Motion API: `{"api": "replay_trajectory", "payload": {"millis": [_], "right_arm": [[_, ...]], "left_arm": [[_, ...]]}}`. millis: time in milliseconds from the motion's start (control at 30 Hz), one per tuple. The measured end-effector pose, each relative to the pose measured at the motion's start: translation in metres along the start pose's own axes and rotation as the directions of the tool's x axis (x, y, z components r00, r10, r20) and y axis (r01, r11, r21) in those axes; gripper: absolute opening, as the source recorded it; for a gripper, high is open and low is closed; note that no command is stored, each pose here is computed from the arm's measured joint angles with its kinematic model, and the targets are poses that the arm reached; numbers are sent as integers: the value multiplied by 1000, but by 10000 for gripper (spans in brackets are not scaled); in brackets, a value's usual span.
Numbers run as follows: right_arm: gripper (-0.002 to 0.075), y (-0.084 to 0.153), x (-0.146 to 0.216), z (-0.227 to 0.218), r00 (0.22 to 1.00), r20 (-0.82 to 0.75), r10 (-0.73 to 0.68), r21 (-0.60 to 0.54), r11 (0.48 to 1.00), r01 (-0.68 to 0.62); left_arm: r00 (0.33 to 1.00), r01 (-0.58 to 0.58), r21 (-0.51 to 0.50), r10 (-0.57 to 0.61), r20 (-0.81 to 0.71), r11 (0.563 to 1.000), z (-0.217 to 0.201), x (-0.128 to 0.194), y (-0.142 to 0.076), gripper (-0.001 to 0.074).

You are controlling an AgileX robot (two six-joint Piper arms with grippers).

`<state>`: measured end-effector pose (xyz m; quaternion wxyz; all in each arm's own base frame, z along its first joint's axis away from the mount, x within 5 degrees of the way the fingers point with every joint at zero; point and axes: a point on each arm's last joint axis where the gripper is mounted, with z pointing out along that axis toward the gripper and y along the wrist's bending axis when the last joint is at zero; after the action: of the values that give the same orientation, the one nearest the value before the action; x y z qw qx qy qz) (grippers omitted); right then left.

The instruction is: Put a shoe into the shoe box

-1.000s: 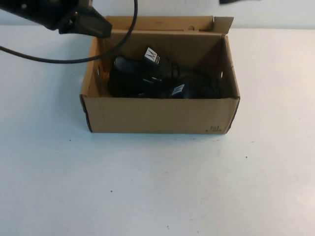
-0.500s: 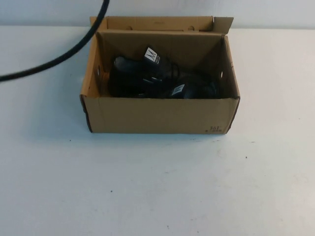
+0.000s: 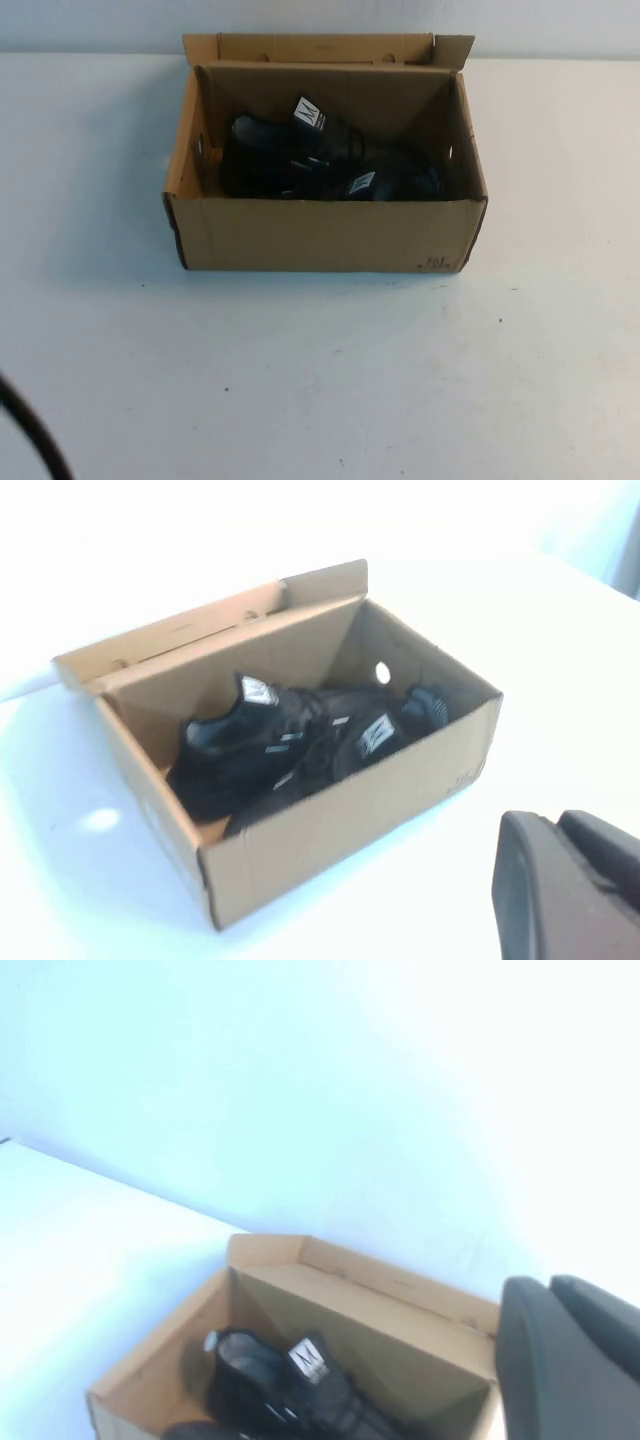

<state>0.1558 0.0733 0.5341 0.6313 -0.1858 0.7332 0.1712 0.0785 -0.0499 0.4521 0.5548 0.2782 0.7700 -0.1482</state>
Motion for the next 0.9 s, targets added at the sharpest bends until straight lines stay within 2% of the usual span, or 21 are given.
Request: {"api": "replay_trajectory", "payload": {"millis": [200,400,500,700,900], "right_arm": [[-15,5,63,-41,1000,18,-22,14,1000,22],[-15,10,139,-59,999,-47,23,1,1000,-23],[-15,10,168,-65,999,-22,40,10,999,-40],[-16,9,200,-74,996,78,47,38,998,-51],[-16,8,211,-73,997,61,51,40,998,-53]], "left_arm": [[1000,10,-27,-10,30,1000,-13,46,-18,0],[984,106,25,-108,143,994,-16,82,-34,0],[976,133,16,-134,170,991,-11,95,-34,0],[973,141,-12,-137,187,990,-6,99,-30,0],[973,138,-15,-132,192,990,-6,98,-30,-1]]}}
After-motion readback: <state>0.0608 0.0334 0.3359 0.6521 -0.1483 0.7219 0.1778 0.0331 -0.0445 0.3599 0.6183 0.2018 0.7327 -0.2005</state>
